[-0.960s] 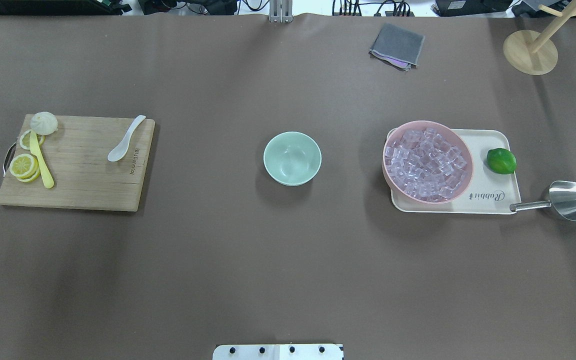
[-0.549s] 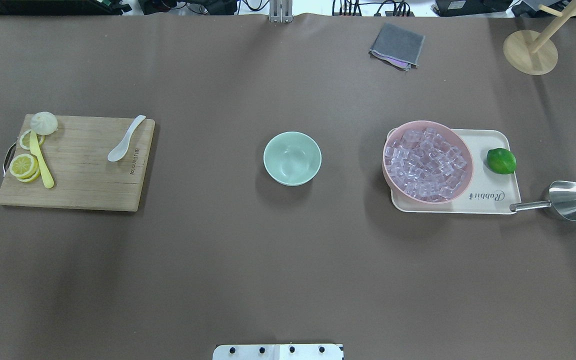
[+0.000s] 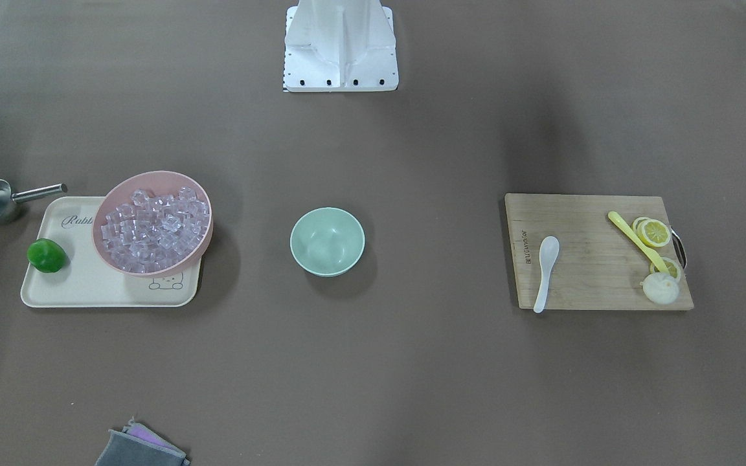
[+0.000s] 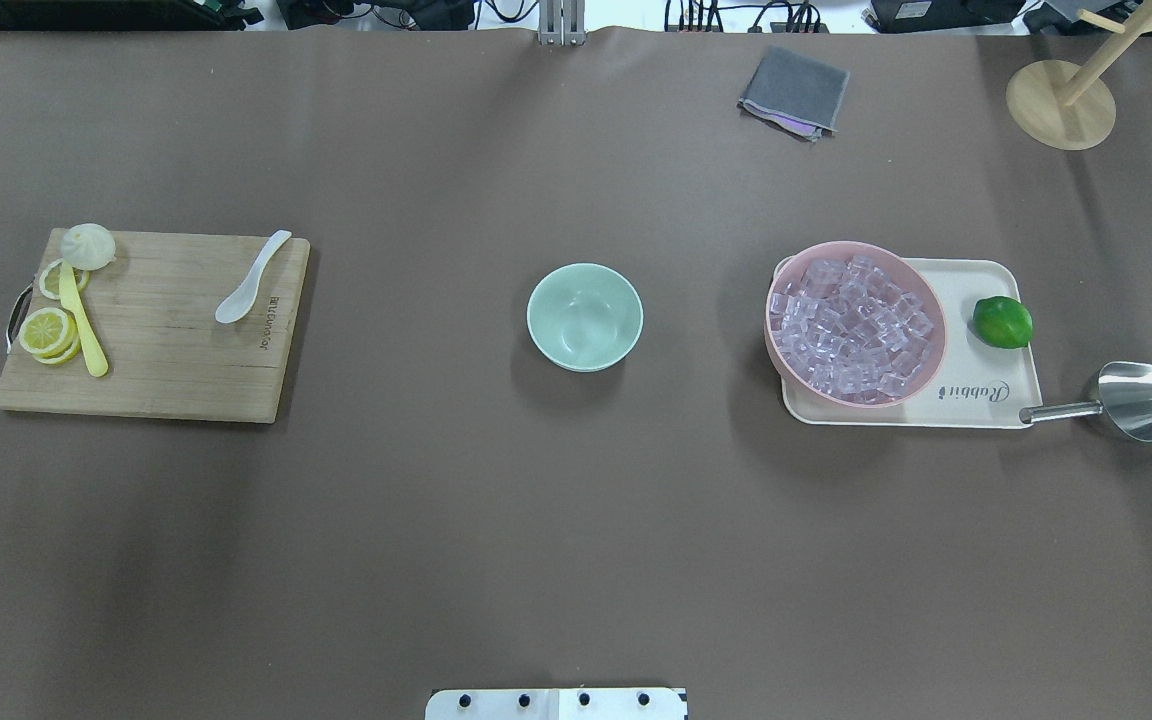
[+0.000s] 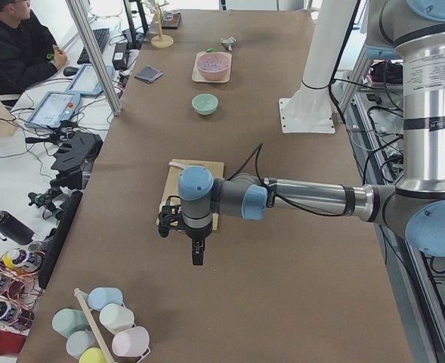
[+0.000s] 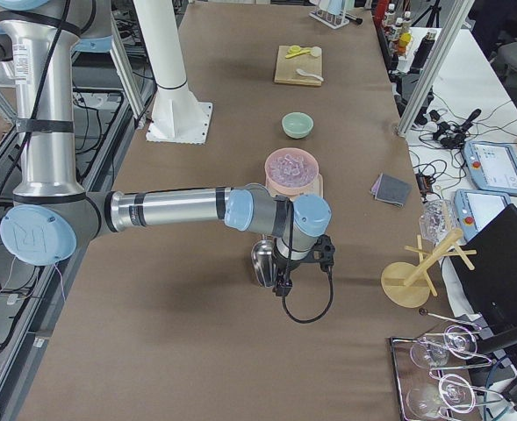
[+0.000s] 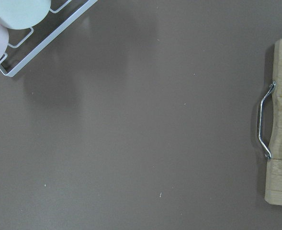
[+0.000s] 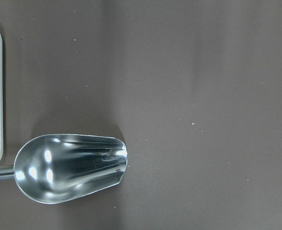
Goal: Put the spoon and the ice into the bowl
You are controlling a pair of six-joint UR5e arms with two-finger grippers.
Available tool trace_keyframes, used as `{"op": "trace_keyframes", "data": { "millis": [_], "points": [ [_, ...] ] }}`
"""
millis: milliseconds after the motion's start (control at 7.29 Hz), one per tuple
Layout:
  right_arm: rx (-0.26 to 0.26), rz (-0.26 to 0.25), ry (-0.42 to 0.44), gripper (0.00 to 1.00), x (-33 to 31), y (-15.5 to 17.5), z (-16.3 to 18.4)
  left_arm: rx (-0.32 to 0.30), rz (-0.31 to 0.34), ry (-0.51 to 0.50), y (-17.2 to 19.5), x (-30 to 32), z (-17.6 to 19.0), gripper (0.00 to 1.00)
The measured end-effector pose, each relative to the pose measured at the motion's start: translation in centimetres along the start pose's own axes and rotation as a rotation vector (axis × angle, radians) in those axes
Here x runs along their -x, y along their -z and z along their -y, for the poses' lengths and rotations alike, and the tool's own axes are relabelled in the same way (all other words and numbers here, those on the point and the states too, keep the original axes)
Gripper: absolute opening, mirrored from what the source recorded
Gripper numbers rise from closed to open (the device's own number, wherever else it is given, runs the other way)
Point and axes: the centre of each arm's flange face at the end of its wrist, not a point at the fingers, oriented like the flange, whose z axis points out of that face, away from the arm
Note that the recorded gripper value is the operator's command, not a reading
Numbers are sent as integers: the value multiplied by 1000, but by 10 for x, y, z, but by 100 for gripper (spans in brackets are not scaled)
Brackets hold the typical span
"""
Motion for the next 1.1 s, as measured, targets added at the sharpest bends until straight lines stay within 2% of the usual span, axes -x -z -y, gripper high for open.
{"op": "trace_keyframes", "data": {
  "millis": [274,411,686,823,1097],
  "points": [
    [0,0,-1,100,0,0,0,-3,0,-3,1,-1,0,98],
    [-18,-1,17,100,8,9,4,-22,-7,-19,9,-8,6,98],
    [-127,-29,112,100,59,64,21,-111,-72,-110,46,-57,45,98],
    [-167,-44,123,100,77,84,28,-141,-96,-164,60,-87,71,98],
    [-208,-28,176,100,117,99,44,-189,-139,-249,67,-142,99,98]
  ]
}}
